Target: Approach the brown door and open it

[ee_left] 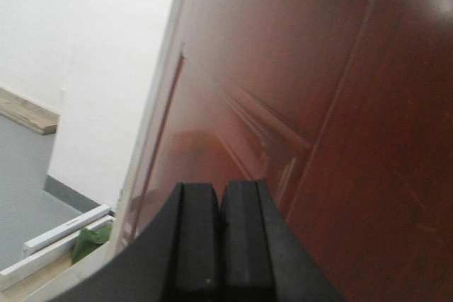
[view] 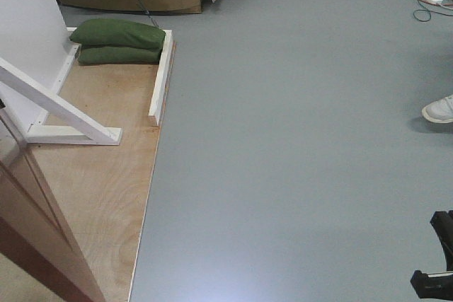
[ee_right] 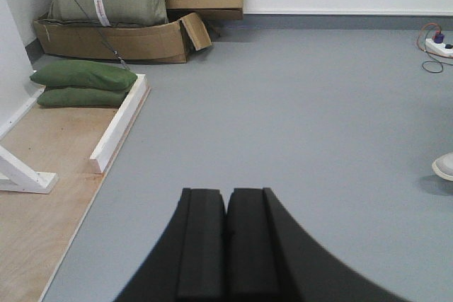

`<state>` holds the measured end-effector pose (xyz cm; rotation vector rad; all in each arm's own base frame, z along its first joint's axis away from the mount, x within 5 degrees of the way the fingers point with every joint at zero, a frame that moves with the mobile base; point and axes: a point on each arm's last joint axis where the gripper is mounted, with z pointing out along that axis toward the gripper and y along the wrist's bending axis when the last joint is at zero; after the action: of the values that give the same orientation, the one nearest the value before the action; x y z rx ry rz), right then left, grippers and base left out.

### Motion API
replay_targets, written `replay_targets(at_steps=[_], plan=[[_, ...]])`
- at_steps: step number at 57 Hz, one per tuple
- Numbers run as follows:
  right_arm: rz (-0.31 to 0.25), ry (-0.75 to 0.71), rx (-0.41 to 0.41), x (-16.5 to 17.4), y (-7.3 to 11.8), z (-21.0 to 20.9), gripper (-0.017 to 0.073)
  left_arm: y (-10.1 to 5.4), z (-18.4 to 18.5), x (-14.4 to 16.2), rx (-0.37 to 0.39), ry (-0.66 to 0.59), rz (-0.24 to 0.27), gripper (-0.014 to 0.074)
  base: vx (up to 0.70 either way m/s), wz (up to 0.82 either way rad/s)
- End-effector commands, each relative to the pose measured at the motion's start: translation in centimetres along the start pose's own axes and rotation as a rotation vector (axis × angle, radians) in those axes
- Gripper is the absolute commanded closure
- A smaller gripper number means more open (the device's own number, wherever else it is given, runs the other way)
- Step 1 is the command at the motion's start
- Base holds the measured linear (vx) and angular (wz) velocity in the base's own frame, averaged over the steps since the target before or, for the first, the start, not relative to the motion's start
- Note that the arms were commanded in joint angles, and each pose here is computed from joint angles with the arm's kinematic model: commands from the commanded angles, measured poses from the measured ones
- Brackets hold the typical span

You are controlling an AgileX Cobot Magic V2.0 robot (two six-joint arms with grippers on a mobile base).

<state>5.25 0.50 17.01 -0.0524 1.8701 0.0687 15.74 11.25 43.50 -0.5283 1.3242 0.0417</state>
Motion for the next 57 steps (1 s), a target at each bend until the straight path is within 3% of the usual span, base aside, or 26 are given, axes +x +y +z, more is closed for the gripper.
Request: replay_targets(at_steps=[1,33,57], plan=[[-0.01,-0.079,0.003,-0.6,0.0,0.0,0.0559,-2.0,-0.3,-0.8,0.099,-0.028,-0.013,0.0527,0.0,0.0],[-0.01,-0.079,0.003,-0.6,0.0,0.0,0.0559,-7.0,0.0,1.2,0.333,0.072,-0.061,0.0527,0.0,0.0],[-0.01,-0.079,0.003,-0.6,0.0,0.0,0.0559,-9.8,0.3,3.1,0.474,0.152,-0.042,0.0527,0.0,0.0]])
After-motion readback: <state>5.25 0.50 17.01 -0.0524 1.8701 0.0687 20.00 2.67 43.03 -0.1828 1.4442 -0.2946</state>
